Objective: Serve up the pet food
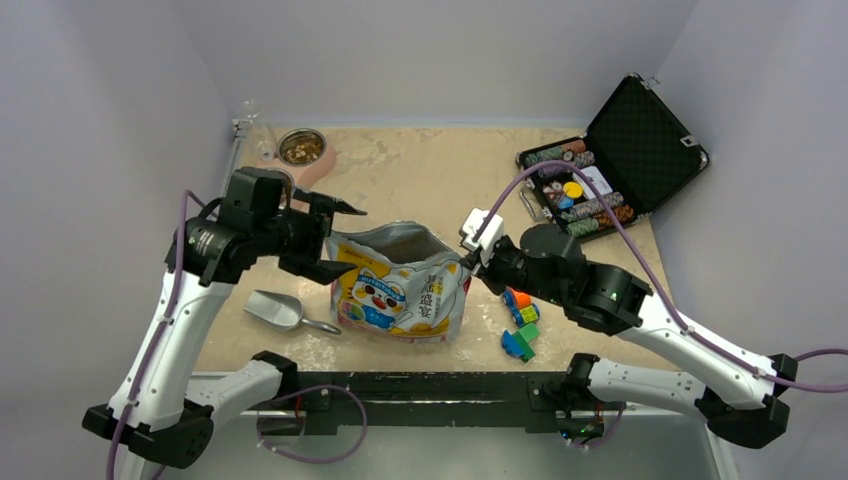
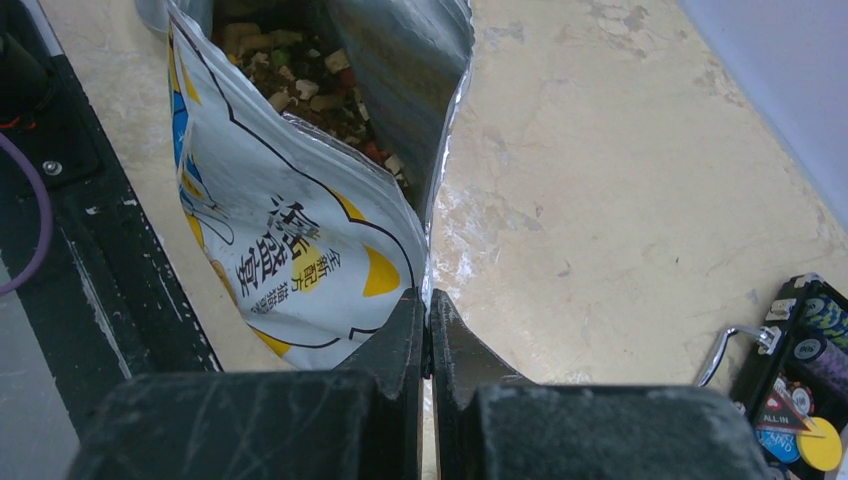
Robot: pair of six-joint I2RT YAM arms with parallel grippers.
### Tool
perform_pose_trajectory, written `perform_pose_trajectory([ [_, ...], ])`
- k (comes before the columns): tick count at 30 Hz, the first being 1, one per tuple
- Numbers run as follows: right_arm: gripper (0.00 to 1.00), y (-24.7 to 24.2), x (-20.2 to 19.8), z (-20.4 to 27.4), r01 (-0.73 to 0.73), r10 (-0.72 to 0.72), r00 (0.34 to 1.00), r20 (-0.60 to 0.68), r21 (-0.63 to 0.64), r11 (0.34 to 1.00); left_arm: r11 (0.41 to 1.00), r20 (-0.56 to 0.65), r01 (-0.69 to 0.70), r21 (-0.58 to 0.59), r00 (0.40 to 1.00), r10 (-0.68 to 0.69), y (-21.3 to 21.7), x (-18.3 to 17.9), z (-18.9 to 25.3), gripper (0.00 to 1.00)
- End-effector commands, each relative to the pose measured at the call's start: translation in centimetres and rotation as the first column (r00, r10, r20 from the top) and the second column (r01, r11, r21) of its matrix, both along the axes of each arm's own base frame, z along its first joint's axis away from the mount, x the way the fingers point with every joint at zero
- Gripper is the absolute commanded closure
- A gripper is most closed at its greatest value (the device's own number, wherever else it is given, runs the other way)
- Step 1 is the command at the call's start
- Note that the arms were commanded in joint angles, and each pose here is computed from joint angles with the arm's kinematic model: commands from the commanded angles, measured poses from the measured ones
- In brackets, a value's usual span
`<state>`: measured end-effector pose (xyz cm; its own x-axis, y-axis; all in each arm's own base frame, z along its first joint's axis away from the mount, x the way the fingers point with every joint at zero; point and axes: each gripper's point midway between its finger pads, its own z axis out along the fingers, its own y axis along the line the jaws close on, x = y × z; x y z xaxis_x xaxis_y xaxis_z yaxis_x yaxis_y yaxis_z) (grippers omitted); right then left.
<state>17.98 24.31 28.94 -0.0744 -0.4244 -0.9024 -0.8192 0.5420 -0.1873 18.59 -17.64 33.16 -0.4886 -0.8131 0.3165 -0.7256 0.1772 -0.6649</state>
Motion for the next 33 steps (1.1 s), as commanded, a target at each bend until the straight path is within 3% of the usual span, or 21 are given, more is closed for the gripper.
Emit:
perform_pose_trajectory([
  [1, 1.00, -0.7, 0.3, 4.0, 0.005, -0.013, 0.995, 0.095, 0.083, 0.997, 0.984, -0.054, -0.177, 0.002, 0.983, 0.177, 1.1, 1.8, -0.5, 0.03],
  [6, 1.00, -1.4, 0.1, 3.8, 0.016, -0.023, 0.995, 0.092, 0.076, 0.997, 0.974, -0.112, -0.206, 0.095, 0.970, 0.216, 1.9, 2.2, -2.3, 0.10],
  [9, 1.00, -1.7, 0.0, 3.9, 0.019, -0.026, 0.995, 0.096, 0.073, 0.997, 0.974, -0.118, -0.196, 0.110, 0.971, 0.209, 1.8, 2.6, -3.3, 0.21],
  [14, 1.00, -2.1, -0.2, 3.0, 0.002, -0.003, 0.995, 0.099, 0.009, 1.000, 0.967, -0.022, -0.213, 0.139, 0.976, 0.218, 2.5, 3.7, -3.4, 0.51],
  [15, 1.00, -2.4, -0.1, 2.4, 0.008, -0.006, 0.995, 0.101, -0.021, 1.000, 0.964, 0.018, -0.225, 0.139, 0.974, 0.224, 2.8, 4.2, -3.2, 0.68],
  [16, 1.00, -2.9, 0.0, 1.8, 0.020, -0.015, 0.995, 0.101, -0.052, 0.998, 0.962, 0.046, -0.234, 0.139, 0.972, 0.230, 3.1, 4.6, -3.0, 0.91],
  [17, 1.00, -3.3, -0.1, 1.3, 0.023, -0.015, 0.995, 0.097, -0.079, 0.997, 0.960, 0.047, -0.242, 0.144, 0.970, 0.237, 3.3, 4.7, -3.1, 1.00],
  [21, 1.00, -3.3, -2.1, 0.8, -0.089, 0.094, 0.995, 0.043, -0.116, 0.989, 0.971, 0.029, -0.206, 0.125, 0.979, 0.203, 2.7, 4.3, -2.9, 1.00],
  [22, 0.96, -2.6, -2.9, 1.1, -0.132, 0.134, 0.991, 0.014, -0.097, 0.986, 0.974, 0.009, -0.193, 0.116, 0.981, 0.194, 2.5, 3.9, -3.0, 1.00],
  [23, 0.80, -1.7, -3.6, 1.6, -0.179, 0.178, 0.984, -0.020, -0.074, 0.981, 0.978, -0.017, -0.183, 0.103, 0.982, 0.186, 2.2, 3.5, -3.1, 1.00],
  [25, 0.37, 0.5, -4.6, 3.0, -0.260, 0.259, 0.963, -0.075, -0.011, 0.965, 0.983, -0.055, -0.171, 0.065, 0.983, 0.175, 1.6, 3.0, -3.0, 1.00],
  [26, 0.25, 1.6, -4.8, 3.7, -0.284, 0.284, 0.954, -0.090, 0.018, 0.959, 0.985, -0.066, -0.168, 0.045, 0.983, 0.171, 1.4, 2.8, -2.9, 1.00],
  [29, 0.19, 5.0, -3.1, 4.9, -0.262, 0.266, 0.957, -0.115, 0.048, 0.964, 0.984, -0.083, -0.176, -0.004, 0.981, 0.175, 1.1, 2.3, -2.3, 1.00],
  [33, 0.16, 8.1, -1.1, 6.4, -0.237, 0.234, 0.969, -0.081, -0.023, 0.971, 0.980, -0.068, -0.196, -0.043, 0.979, 0.192, 1.2, 1.9, -1.3, 1.00],
])
